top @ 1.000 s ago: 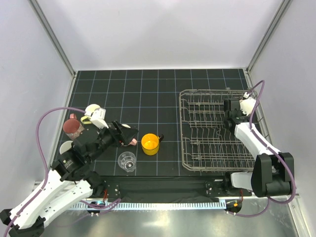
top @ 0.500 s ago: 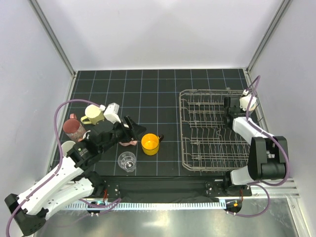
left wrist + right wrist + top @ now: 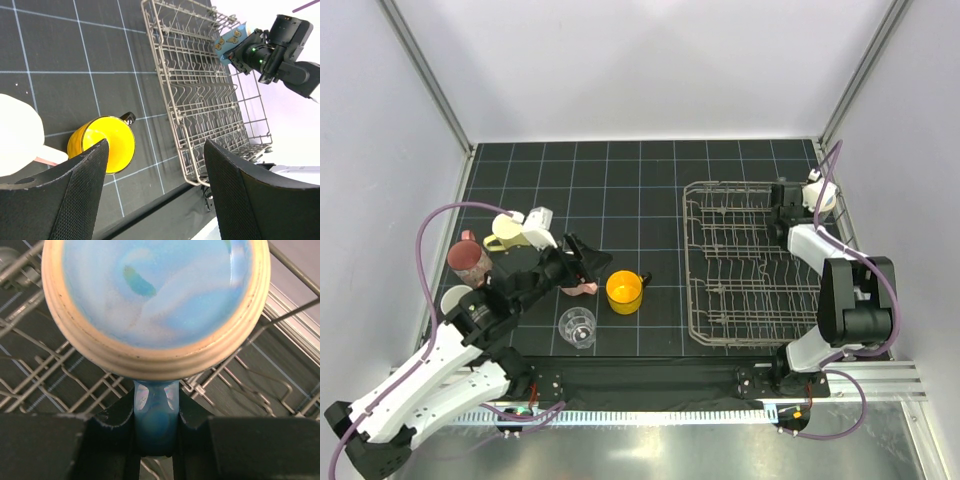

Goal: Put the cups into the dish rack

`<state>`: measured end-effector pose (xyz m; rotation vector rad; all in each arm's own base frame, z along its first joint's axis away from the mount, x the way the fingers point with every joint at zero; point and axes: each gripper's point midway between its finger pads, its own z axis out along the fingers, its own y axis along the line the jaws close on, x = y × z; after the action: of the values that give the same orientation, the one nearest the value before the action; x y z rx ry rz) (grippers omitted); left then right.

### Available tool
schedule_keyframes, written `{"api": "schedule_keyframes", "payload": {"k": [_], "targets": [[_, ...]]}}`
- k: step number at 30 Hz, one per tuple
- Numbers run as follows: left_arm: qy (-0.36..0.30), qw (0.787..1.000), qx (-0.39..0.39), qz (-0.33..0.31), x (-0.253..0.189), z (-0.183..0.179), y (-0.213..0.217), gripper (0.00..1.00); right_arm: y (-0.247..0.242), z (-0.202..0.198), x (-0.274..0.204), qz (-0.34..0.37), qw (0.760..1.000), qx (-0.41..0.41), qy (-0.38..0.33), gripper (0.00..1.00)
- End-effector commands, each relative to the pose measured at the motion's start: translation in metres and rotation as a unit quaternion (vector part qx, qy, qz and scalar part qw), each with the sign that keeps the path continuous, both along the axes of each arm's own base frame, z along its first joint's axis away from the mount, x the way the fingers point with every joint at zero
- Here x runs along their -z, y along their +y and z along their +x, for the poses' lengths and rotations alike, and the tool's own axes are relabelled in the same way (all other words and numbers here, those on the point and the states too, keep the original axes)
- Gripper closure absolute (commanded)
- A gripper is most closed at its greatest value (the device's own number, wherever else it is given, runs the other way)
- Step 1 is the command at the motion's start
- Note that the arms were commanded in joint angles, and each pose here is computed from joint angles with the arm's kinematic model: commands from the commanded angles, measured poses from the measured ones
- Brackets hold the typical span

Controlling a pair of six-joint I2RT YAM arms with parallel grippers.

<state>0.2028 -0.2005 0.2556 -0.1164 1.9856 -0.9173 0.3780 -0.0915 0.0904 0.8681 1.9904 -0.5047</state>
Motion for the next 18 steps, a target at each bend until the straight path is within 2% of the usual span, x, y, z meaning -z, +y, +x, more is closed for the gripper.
{"api": "schedule_keyframes", "payload": {"k": [1, 2, 14, 18], "targets": [[-0.037, 0.999, -0.011, -0.009, -0.026, 0.002, 0.007, 0.25, -0.013, 0.03, -0.052, -0.023, 0.993, 0.042, -0.105, 0.96], [-0.04, 0.999, -0.013, -0.01, -0.028, 0.001, 0.008, 0.25, -0.025, 0.028, -0.05, -0.026, 0.993, 0.058, -0.102, 0.96], [-0.043, 0.999, -0.019, 0.0, -0.039, -0.007, 0.021, 0.24, -0.032, 0.03, -0.024, 0.007, 0.995, 0.067, -0.071, 0.96], [-0.042, 0.999, -0.024, -0.003, -0.04, -0.009, 0.024, 0.24, -0.029, 0.034, -0.023, 0.01, 0.996, 0.055, -0.062, 0.9]]}}
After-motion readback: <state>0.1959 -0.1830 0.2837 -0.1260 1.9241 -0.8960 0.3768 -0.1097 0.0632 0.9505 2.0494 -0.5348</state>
